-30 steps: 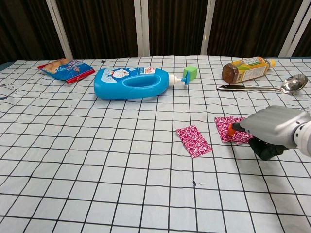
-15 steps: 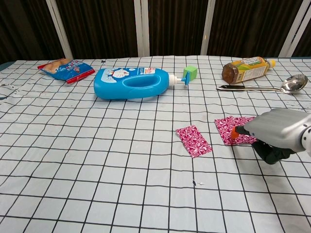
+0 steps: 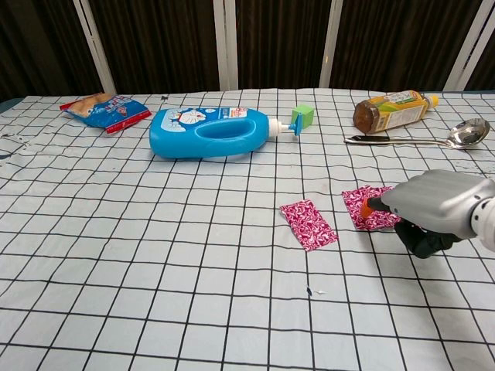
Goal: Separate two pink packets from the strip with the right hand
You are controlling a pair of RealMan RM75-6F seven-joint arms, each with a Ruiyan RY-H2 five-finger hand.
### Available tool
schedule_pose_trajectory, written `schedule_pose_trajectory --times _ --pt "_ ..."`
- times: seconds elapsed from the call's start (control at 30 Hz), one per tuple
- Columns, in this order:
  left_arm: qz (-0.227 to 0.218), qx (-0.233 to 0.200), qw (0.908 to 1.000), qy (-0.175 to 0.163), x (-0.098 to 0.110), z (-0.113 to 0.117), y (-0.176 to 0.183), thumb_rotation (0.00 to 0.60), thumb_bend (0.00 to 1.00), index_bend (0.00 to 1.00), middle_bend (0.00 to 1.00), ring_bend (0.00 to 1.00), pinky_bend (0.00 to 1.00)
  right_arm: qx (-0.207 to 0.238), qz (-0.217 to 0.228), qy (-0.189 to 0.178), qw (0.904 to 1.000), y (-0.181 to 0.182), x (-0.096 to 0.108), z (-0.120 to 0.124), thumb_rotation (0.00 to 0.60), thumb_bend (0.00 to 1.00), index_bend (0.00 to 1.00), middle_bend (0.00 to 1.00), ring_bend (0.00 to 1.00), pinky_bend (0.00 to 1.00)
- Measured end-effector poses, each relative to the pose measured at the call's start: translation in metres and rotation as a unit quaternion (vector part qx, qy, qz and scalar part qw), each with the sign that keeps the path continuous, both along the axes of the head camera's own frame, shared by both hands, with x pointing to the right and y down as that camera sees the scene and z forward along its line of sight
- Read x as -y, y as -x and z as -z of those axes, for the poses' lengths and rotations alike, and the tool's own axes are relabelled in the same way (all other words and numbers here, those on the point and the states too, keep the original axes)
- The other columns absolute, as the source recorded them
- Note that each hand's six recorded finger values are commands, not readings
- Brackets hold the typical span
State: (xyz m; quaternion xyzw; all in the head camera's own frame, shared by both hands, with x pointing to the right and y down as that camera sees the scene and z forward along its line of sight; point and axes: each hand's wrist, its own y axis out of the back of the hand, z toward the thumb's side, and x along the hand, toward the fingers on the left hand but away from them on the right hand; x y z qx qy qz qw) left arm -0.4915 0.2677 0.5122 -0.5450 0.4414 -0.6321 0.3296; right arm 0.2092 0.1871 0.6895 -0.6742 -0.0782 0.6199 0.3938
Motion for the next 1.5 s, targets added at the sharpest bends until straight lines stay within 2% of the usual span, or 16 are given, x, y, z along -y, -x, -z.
schedule_pose_trajectory --times 0.23,0.63,0.83,1.17,1.5 --pt "0.003 0.002 1.0 -0.001 0.0 0.0 0.001 0.6 0.28 0.13 0.0 0.0 0.08 -0.005 -0.004 0.001 1.0 0.002 0.005 -0.005 0.6 0.82 0.19 0.85 0.88 0.71" --pt "0.002 0.002 1.0 0.0 0.0 0.0 0.001 0.6 0.28 0.13 0.0 0.0 0.08 -0.012 0.003 0.01 0.9999 0.0 -0.002 -0.007 0.6 0.82 0.19 0.85 0.88 0.71" --pt "0.002 0.001 1.0 -0.001 0.0 0.0 0.001 0.6 0.27 0.13 0.0 0.0 0.08 -0.006 0.012 0.016 0.9998 0.001 -0.011 -0.003 0.6 0.82 0.19 0.85 0.88 0.71" --pt "0.001 0.002 1.0 -0.002 0.0 0.001 0.001 0.6 0.27 0.13 0.0 0.0 0.08 0.002 0.038 0.038 0.9986 0.0 -0.04 0.002 0.6 0.82 0.19 0.85 0.88 0.71" --pt "0.001 0.002 1.0 -0.001 0.0 0.0 0.0 0.6 0.28 0.13 0.0 0.0 0.08 0.007 0.033 0.041 0.9986 -0.016 -0.05 0.012 0.6 0.82 0.19 0.85 0.88 0.71"
